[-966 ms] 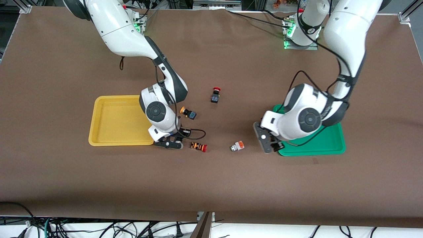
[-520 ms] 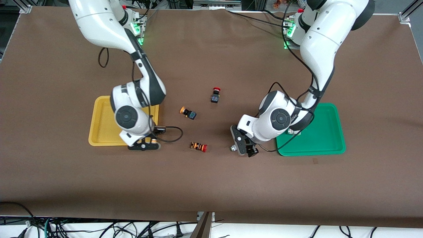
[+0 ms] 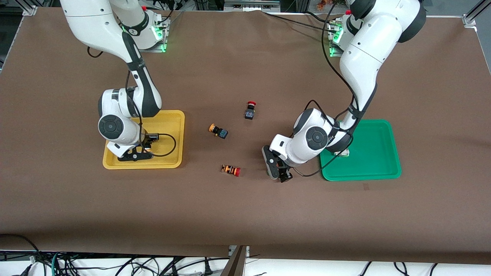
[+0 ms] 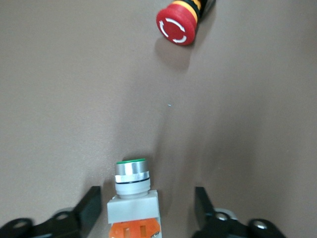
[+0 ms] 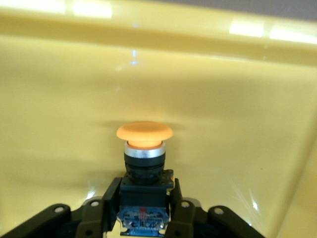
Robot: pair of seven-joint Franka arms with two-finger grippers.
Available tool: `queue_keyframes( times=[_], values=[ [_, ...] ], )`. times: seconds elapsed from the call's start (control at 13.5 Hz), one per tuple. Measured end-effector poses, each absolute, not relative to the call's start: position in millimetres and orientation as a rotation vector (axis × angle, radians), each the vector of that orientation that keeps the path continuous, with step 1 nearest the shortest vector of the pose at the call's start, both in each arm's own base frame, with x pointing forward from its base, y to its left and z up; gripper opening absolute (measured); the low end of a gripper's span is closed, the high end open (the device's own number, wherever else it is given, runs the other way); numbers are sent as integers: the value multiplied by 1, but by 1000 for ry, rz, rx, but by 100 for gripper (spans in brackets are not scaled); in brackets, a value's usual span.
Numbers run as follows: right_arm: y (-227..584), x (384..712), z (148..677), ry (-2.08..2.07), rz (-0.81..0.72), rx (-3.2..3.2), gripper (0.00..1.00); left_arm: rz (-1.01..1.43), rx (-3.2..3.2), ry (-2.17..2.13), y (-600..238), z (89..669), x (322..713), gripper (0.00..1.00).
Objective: Place green and yellow buttons in trays
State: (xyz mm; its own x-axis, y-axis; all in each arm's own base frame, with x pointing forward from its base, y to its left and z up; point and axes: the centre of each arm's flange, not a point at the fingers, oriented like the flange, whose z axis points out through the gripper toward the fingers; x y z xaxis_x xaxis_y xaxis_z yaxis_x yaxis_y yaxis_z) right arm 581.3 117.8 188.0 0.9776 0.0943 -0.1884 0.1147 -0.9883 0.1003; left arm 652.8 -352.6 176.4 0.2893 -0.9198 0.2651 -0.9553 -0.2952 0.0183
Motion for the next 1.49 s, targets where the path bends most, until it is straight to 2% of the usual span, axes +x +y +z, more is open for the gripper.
queue_keyframes(
  times=[0.22, 0.3, 0.45, 0.67, 0.82, 1.04, 1.26, 1.41, 1.49],
  values=[
    [127, 586, 212, 89, -229, 3037, 77, 300, 2378, -1780, -351, 174, 653, 45],
    [138, 588, 227, 14, -229, 3045, 78, 301, 2379, -1780, -351, 175, 654, 41],
    [183, 589, 255, -168, -240, 3056, 78, 270, 2377, -1786, -351, 183, 655, 41],
    [275, 570, 271, -513, -257, 3068, 78, 101, 2394, -1793, -331, 241, 661, 41],
    [326, 552, 261, -783, -321, 3053, 78, -29, 2448, -1729, -276, 285, 673, 41],
    [361, 545, 239, -1154, -342, 2992, 78, -216, 2522, -1586, -181, 323, 682, 41],
    [373, 544, 225, -1404, -344, 2917, 81, -336, 2597, -1485, -73, 312, 690, 41],
    [391, 536, 214, -1489, -316, 2896, 96, -359, 2637, -1426, -8, 290, 688, 41],
    [400, 530, 208, -1508, -308, 2887, 96, -348, 2655, -1419, 12, 274, 685, 41]
  ],
)
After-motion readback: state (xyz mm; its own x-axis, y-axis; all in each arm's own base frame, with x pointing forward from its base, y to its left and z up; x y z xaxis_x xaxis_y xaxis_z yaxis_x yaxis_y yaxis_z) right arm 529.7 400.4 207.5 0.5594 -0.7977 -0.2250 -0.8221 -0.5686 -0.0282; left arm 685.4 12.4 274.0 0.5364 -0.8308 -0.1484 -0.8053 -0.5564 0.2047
